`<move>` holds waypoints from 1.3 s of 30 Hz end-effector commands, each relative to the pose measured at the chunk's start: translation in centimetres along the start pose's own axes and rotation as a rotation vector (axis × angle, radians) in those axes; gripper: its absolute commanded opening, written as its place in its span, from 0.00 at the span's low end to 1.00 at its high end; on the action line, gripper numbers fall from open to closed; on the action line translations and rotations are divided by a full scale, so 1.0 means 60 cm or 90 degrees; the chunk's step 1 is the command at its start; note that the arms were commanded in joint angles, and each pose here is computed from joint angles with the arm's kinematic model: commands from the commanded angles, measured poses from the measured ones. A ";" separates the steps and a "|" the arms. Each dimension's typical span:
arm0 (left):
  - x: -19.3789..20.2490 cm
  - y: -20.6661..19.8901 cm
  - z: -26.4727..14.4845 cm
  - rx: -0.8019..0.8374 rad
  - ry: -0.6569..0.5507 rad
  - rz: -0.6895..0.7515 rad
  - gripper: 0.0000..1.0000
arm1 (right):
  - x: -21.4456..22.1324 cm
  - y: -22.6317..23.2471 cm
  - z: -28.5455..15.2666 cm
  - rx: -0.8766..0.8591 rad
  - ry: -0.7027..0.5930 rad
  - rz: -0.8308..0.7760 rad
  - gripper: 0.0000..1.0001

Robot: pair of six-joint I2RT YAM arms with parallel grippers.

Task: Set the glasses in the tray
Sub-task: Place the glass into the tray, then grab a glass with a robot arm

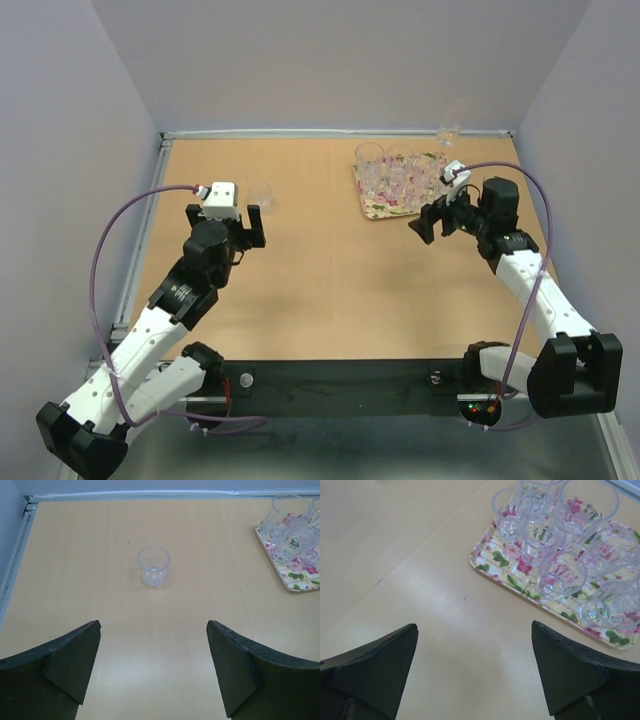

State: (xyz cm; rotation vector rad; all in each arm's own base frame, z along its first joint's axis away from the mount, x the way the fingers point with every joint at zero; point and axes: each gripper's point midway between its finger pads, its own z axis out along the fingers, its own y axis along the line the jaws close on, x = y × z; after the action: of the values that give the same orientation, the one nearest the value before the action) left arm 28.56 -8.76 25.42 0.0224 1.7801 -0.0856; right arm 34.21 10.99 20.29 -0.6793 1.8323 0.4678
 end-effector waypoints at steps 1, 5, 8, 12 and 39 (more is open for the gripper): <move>-0.018 -0.005 0.009 0.004 -0.026 -0.022 0.99 | -0.015 0.011 -0.004 -0.033 -0.035 -0.020 1.00; -0.023 -0.008 0.010 0.009 -0.028 -0.026 0.99 | -0.014 0.016 -0.002 -0.046 -0.035 -0.009 1.00; -0.028 -0.010 0.008 0.015 -0.035 -0.030 0.99 | -0.016 0.016 -0.002 -0.045 -0.036 -0.010 1.00; -0.030 -0.013 0.010 0.020 -0.034 -0.037 0.99 | -0.016 0.015 -0.003 -0.042 -0.035 -0.010 1.00; -0.032 -0.029 0.017 0.035 -0.027 -0.079 0.99 | -0.017 0.012 -0.005 -0.036 -0.037 -0.013 1.00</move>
State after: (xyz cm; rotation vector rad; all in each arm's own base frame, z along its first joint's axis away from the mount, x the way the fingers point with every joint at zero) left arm 29.26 -10.03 24.56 -0.0138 1.8095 -0.1656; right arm 33.44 11.72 20.05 -0.7090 1.8195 0.5394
